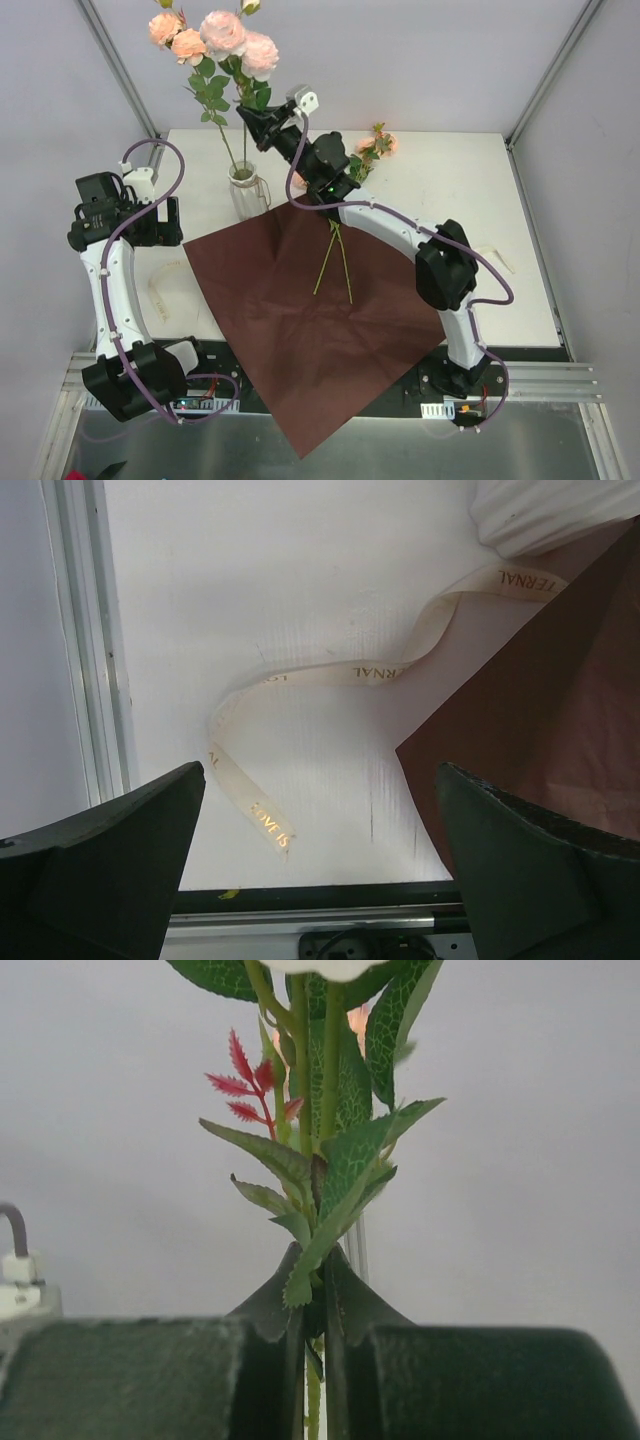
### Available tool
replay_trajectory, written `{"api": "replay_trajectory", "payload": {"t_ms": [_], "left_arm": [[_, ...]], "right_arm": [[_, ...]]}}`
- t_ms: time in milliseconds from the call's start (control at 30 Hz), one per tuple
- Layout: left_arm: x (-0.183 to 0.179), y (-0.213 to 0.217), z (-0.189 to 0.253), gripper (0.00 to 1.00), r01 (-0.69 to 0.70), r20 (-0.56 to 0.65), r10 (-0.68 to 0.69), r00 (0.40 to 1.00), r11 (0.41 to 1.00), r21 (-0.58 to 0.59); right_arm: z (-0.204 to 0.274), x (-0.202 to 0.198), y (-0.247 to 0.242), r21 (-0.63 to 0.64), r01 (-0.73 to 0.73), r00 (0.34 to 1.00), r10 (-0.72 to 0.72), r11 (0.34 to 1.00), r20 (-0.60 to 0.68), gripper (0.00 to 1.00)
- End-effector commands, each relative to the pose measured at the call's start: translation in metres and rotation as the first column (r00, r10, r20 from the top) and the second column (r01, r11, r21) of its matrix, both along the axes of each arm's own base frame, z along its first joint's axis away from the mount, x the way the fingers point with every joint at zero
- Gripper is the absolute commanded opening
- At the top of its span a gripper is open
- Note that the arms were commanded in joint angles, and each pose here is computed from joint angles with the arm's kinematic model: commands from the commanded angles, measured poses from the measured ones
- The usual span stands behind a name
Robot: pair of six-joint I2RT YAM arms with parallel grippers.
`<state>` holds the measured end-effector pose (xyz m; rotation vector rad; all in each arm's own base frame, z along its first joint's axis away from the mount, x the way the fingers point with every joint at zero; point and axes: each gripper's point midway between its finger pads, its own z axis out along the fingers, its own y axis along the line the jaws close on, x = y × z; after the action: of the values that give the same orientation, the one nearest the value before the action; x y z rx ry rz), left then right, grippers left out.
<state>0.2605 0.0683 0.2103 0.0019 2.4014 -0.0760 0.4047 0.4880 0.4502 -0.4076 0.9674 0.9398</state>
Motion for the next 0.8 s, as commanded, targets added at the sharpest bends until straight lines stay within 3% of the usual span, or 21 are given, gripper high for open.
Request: {"api": "replay_trajectory", "payload": {"t_ms": [0, 167, 200, 433, 533, 600, 700, 767], "left_arm": [[0.001, 0.001, 0.012, 0.99, 0.001, 0.025, -0.001, 1.0, 1.0, 0.001], [-0.001, 0.002, 0.016, 0.99, 0.006, 0.039, -0.007, 0.999, 1.0, 0.024], [-0.001, 0.002, 0.016, 0.99, 0.006, 0.037, -0.007, 0.999, 1.0, 0.026], [-0.004, 0.002, 0.017, 0.99, 0.01, 0.041, -0.012, 0.999, 0.999, 0.037], [-0.004, 0.003, 0.019, 0.99, 0.009, 0.046, -0.011, 0.999, 0.999, 0.044], [-0.004, 0.003, 0.021, 0.99, 0.011, 0.053, -0.013, 0.999, 0.999, 0.049], [-0.005, 0.002, 0.022, 0.99, 0.015, 0.055, -0.017, 0.998, 0.999, 0.05], [-0.005, 0.001, 0.022, 0.99, 0.022, 0.057, -0.025, 0.998, 0.998, 0.051]], "right_arm": [[0.005, -0.02, -0.004, 0.009, 0.002, 1.0, -0.002, 1.0, -0.031, 0.04], [-0.011, -0.023, -0.006, -0.123, -0.002, 0.992, -0.014, 0.992, -0.126, 0.24], [-0.021, -0.022, -0.008, -0.17, -0.001, 0.988, -0.025, 0.985, -0.15, 0.38], [-0.037, -0.029, -0.045, -0.321, -0.019, 0.949, -0.084, 0.947, -0.304, 0.75], [-0.055, -0.044, -0.066, -0.436, -0.037, 0.937, -0.12, 0.899, -0.328, 0.86], [-0.074, -0.048, -0.077, -0.485, -0.049, 0.927, -0.141, 0.873, -0.348, 0.99], [-0.109, -0.052, -0.103, -0.505, -0.11, 0.857, -0.175, 0.856, -0.484, 0.96], [-0.143, -0.046, -0.125, -0.499, -0.163, 0.773, -0.204, 0.851, -0.601, 0.96]]}}
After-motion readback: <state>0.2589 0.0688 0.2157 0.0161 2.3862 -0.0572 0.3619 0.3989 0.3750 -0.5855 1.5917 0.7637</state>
